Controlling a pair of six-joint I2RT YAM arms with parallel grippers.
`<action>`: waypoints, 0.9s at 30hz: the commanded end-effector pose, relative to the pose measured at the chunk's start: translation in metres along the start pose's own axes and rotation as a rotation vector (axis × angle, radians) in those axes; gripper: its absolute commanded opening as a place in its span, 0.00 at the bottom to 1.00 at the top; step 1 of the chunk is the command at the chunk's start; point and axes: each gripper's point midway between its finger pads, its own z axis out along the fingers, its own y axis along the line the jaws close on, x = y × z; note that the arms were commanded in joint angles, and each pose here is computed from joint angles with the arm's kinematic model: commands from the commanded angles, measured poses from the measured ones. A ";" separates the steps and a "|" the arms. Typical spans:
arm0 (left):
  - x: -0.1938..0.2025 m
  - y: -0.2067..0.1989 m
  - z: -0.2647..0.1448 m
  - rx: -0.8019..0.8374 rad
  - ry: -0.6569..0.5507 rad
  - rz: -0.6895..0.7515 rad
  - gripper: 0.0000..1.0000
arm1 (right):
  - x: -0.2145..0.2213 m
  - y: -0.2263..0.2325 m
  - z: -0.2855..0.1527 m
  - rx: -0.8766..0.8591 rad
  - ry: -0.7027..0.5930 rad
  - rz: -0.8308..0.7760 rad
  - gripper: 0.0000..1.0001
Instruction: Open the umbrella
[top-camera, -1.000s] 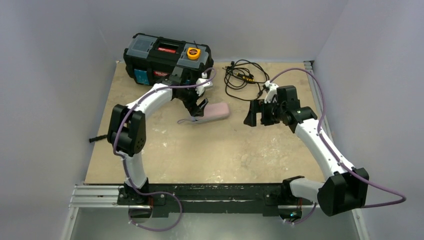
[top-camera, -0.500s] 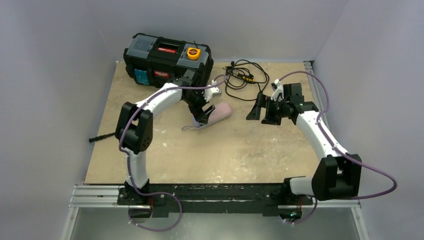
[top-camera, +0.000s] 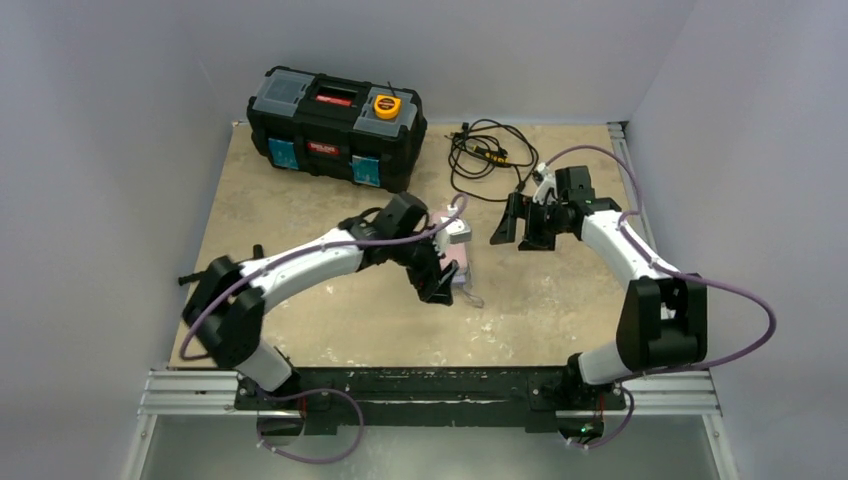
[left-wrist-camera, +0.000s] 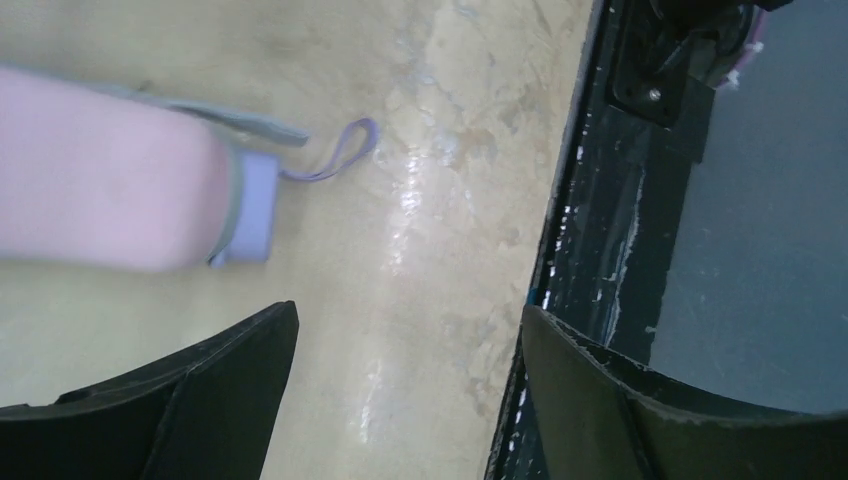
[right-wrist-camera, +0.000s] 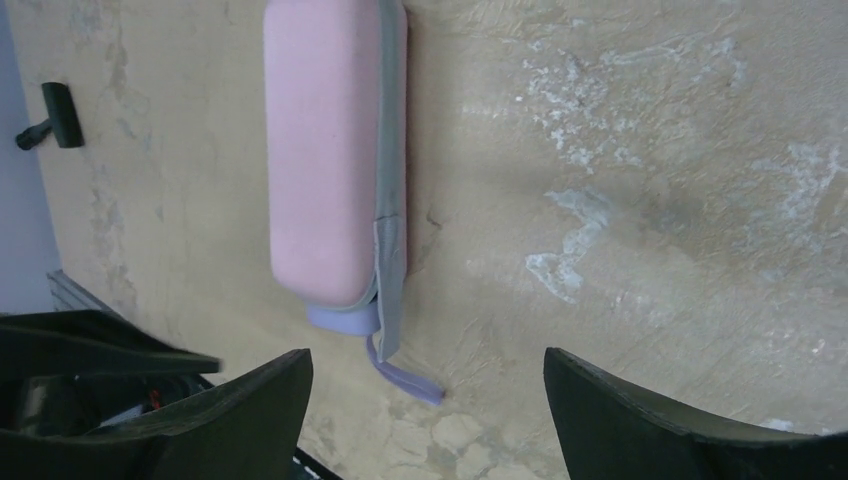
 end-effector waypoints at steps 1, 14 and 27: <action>-0.050 0.018 -0.069 -0.271 -0.362 0.076 0.82 | -0.038 0.001 0.007 0.018 -0.089 -0.163 0.84; 0.013 0.067 -0.073 -0.561 -0.395 0.185 0.63 | -0.054 0.047 0.094 -0.080 0.030 -0.367 0.82; 0.059 0.063 -0.033 -0.547 -0.364 0.258 0.40 | 0.032 0.024 0.128 -0.180 0.306 -0.438 0.62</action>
